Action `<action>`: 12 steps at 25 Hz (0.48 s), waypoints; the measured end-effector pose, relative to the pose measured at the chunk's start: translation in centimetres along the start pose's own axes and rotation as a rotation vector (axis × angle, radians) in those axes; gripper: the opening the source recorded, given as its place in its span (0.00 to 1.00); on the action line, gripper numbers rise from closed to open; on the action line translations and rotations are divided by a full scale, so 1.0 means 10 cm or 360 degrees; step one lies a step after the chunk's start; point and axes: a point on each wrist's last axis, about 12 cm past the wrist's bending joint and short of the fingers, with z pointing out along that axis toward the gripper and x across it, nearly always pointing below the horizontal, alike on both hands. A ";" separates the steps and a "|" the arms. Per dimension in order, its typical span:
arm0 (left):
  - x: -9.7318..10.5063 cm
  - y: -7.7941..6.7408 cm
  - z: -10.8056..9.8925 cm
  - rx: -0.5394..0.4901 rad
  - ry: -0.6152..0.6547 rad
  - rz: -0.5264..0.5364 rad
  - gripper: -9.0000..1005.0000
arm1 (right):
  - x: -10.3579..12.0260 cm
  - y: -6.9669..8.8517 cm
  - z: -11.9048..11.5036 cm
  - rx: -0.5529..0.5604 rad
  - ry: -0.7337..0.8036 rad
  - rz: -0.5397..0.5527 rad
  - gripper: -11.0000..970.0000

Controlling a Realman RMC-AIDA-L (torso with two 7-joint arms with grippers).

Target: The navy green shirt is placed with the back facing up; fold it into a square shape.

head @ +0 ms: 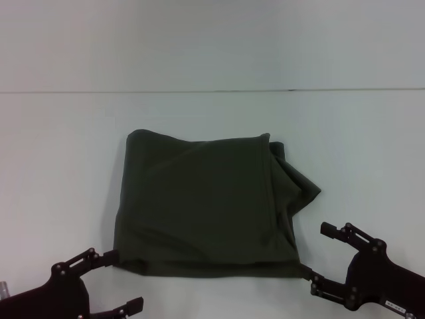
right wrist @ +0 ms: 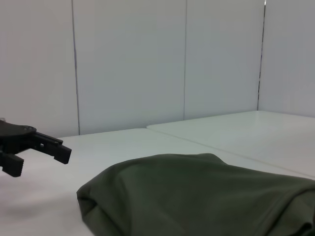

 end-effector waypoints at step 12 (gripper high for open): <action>-0.02 0.01 0.03 0.0007 -0.0020 0.0000 0.92 | -0.01 0.00 0.01 -0.0004 -0.0012 0.0001 0.92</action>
